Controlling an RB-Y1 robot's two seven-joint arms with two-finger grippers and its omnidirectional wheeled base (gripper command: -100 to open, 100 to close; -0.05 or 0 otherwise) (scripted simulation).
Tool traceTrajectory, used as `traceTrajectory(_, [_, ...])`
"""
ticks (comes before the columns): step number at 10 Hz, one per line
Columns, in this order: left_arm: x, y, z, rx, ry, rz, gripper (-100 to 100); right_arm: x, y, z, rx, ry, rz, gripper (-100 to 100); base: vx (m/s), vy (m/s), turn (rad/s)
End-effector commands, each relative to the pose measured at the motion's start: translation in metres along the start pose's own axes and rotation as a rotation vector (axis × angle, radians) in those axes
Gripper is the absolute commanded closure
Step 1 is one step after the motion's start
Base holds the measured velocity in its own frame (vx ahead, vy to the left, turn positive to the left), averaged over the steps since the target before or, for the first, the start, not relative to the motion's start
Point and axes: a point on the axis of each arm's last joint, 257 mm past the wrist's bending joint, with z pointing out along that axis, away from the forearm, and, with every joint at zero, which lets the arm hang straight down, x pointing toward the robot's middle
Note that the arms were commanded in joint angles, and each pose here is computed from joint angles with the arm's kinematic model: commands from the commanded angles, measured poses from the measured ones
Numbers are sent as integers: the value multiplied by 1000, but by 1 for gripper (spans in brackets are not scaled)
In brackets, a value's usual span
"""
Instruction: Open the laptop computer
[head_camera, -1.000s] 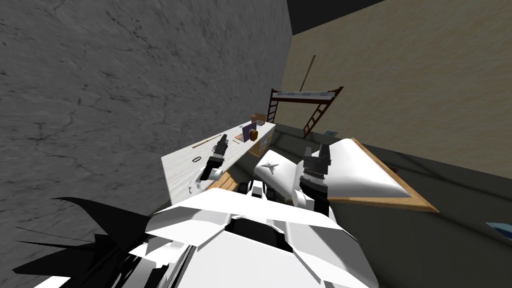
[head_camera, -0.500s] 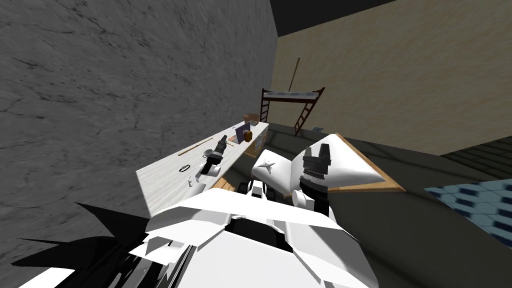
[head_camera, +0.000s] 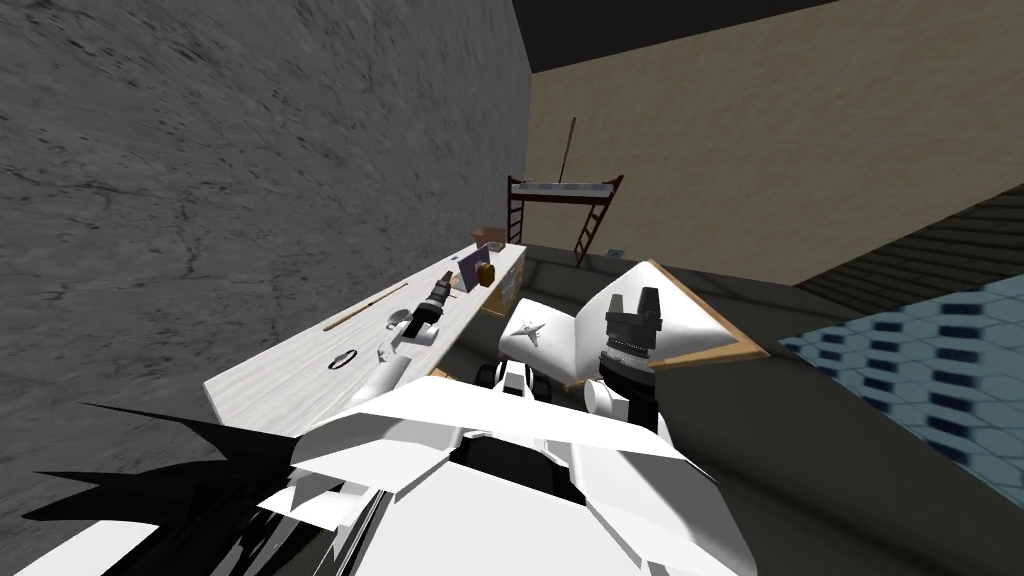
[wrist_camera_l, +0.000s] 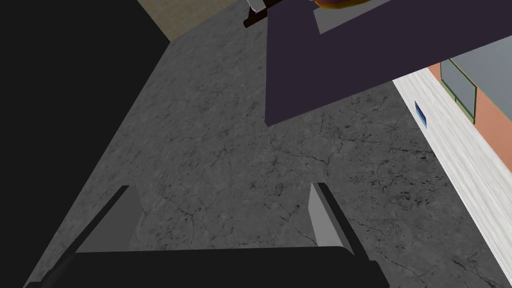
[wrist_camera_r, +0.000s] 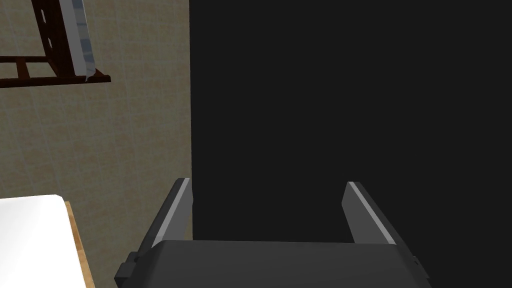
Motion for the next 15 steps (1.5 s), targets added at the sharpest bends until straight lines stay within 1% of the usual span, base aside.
traceTrajectory(1, [-12,23,9,-60,-1,16,-100,0,0,0,0,0,0,0,28,59,-166])
traceTrajectory(3, [-21,38,15,-100,-3,27,-100,0,0,0,0,0,0,0,28,51,-178])
traceTrajectory(4, [-31,51,20,-134,-7,39,-100,0,0,0,0,0,0,0,29,56,-288])
traceTrajectory(6, [-40,61,24,-164,-11,51,-100,0,0,0,0,0,0,0,21,53,-172])
traceTrajectory(7, [-50,70,27,-188,-15,64,-100,0,0,0,0,0,0,0,21,48,-191])
traceTrajectory(9, [-58,76,30,-208,-19,75,-100,0,0,0,0,0,0,0,18,40,-116])
traceTrajectory(10, [-67,82,32,-225,-23,88,-100,0,0,0,0,0,0,0,15,28,-138])
traceTrajectory(11, [-62,80,32,-214,-21,82,-100,0,0,0,0,0,0,0,7,16,-33])
traceTrajectory(12, [-63,81,32,-217,-21,82,-100,0,0,0,0,0,0,0,0,0,0])
traceTrajectory(13, [-63,81,32,-216,-21,82,100,0,0,0,0,0,0,0,0,0,0])
traceTrajectory(14, [-61,83,35,-232,-32,6,100,0,0,0,0,0,0,0,-12,77,-21])
traceTrajectory(15, [-60,83,36,-239,-38,-33,100,0,0,0,0,0,0,0,-26,124,-33])
